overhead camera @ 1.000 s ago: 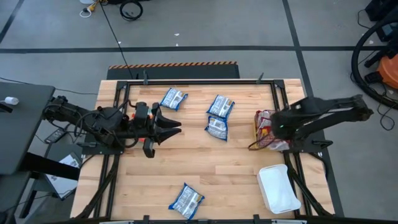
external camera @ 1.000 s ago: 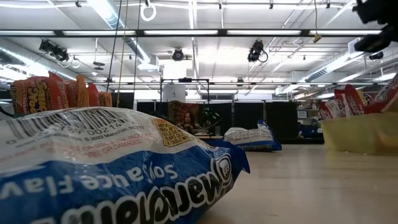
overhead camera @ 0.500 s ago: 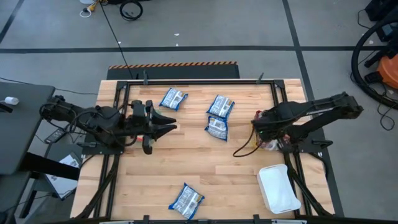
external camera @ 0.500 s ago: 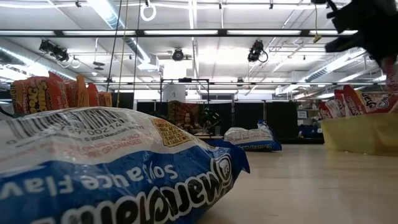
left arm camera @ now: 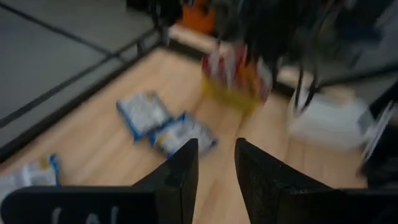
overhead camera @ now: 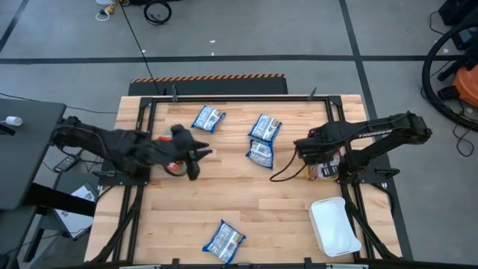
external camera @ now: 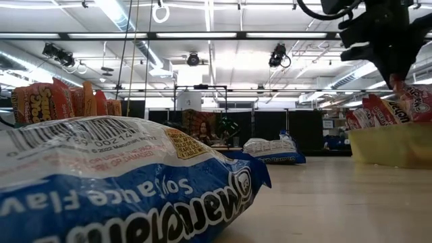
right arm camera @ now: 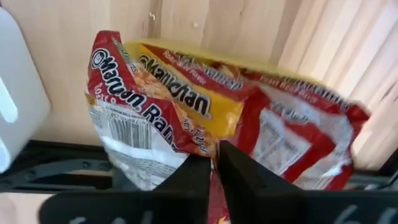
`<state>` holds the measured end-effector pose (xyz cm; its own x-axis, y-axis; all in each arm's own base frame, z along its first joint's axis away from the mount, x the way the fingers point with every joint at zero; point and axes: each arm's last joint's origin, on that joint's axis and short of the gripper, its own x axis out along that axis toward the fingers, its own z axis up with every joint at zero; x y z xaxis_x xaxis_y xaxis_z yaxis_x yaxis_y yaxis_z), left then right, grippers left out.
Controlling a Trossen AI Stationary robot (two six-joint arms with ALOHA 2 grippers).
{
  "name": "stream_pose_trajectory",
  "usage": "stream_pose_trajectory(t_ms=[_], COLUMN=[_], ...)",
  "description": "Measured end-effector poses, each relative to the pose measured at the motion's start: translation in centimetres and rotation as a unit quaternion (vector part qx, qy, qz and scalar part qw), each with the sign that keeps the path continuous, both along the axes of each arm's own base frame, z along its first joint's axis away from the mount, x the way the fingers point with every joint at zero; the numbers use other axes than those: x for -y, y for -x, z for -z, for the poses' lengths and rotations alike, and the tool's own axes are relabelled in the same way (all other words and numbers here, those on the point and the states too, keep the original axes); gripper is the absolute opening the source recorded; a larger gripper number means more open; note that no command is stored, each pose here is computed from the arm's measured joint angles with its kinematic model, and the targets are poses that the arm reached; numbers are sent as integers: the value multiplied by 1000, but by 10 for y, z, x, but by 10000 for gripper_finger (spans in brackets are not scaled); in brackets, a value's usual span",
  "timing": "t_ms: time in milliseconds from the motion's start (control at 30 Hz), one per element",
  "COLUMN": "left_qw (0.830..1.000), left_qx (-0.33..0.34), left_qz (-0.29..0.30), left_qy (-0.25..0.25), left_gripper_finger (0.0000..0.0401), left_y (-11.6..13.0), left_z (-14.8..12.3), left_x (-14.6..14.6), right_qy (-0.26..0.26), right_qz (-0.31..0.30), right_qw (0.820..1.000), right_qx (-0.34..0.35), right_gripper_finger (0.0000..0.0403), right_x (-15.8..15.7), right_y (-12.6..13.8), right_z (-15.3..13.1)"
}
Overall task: Sort Maruchan noodles
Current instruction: Put the red noodle pack into the yellow bin
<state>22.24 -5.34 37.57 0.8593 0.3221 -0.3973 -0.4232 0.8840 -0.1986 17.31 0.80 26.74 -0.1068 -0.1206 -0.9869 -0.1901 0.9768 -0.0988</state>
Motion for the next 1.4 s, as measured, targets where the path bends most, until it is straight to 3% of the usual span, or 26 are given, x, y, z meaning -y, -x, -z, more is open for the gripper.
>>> stream_pose_trajectory(t_ms=[167, 333, 467, 600, 700, 900, 1067, 1233, 1400], left_qw=[995, 978, 962, 961, 962, 965, 965, 970, 971], left_qx=[-79, -162, -206, -172, -146, -137, -130, -135, -179], left_qz=[55, 135, 178, 215, 226, 196, 182, 156, 115], left_qy=[3, -16, -8, 24, 53, 108, 137, 130, 110], left_gripper_finger=[110, 110, 110, 110, 110, 110, 110, 110, 110], left_y=[-21, -47, -66, -79, -85, -79, -71, -60, -50], left_z=[27, 63, 93, 104, 109, 114, 113, 116, 124], left_x=[17, 43, 63, 89, 104, 121, 134, 144, 141], right_qy=[7, 43, 21, -44, -64, -106, -35, 5, 28], right_qz=[64, 106, 127, 131, 135, 149, 191, 290, 392], right_qw=[998, 992, 985, 974, 976, 983, 981, 957, 918], right_qx=[1, 45, 116, 178, 156, 27, 4, 7, 61], right_gripper_finger=[79, 119, 140, 149, 146, 134, 132, 132, 132], right_x=[0, 2, 0, -14, -30, -54, -56, -49, -42], right_y=[3, 9, 13, 10, 6, 6, 8, 11, 8], right_z=[-5, -29, -60, -70, -53, -12, 23, 54, 74])
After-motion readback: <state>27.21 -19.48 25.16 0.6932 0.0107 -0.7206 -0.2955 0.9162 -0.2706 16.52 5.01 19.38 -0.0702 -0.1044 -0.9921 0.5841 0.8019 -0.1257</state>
